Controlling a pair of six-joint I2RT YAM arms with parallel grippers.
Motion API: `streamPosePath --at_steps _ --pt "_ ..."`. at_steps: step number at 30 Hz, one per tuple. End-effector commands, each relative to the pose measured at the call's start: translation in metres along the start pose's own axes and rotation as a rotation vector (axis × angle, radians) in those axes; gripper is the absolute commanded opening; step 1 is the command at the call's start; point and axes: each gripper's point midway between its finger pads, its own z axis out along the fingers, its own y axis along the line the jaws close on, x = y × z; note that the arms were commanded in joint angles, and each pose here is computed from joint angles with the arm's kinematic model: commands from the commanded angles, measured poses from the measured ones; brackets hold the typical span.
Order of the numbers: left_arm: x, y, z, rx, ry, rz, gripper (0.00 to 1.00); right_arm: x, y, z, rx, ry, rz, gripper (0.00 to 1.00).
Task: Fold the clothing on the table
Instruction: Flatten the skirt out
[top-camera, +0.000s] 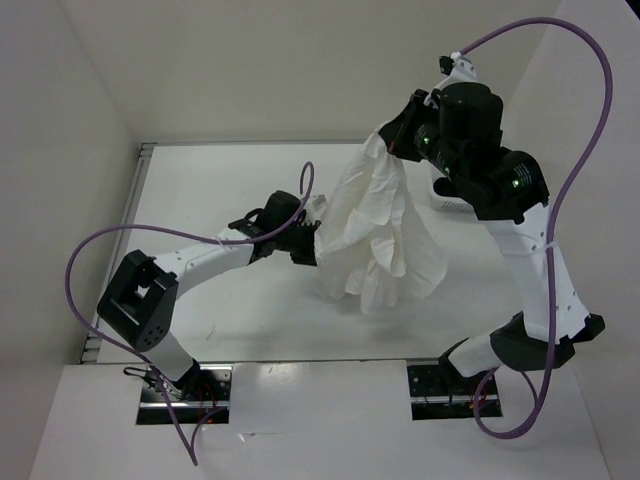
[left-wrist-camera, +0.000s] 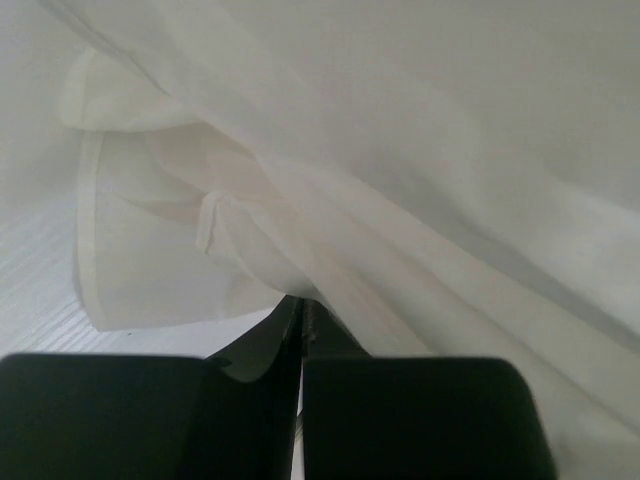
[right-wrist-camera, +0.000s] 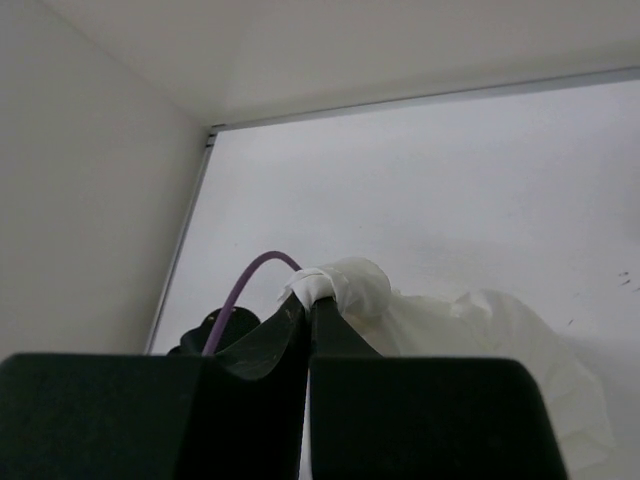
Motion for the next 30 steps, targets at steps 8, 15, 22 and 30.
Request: streamPosePath --at_steps 8,15,22,30 --pt "-0.010 -0.017 -0.012 0.039 -0.052 0.030 0.03 -0.021 -0.033 0.027 0.133 -0.105 0.039 0.00" --pt "-0.009 -0.014 -0.013 0.024 -0.061 0.019 0.03 -0.056 -0.013 0.003 0.020 -0.226 0.059 0.00" --pt "-0.008 -0.009 -0.013 -0.004 -0.060 0.010 0.03 0.019 -0.045 0.018 0.111 0.011 0.024 0.02" --pt "-0.028 -0.038 -0.037 0.042 -0.128 0.030 0.06 0.191 -0.132 0.019 0.344 0.376 0.112 0.02"
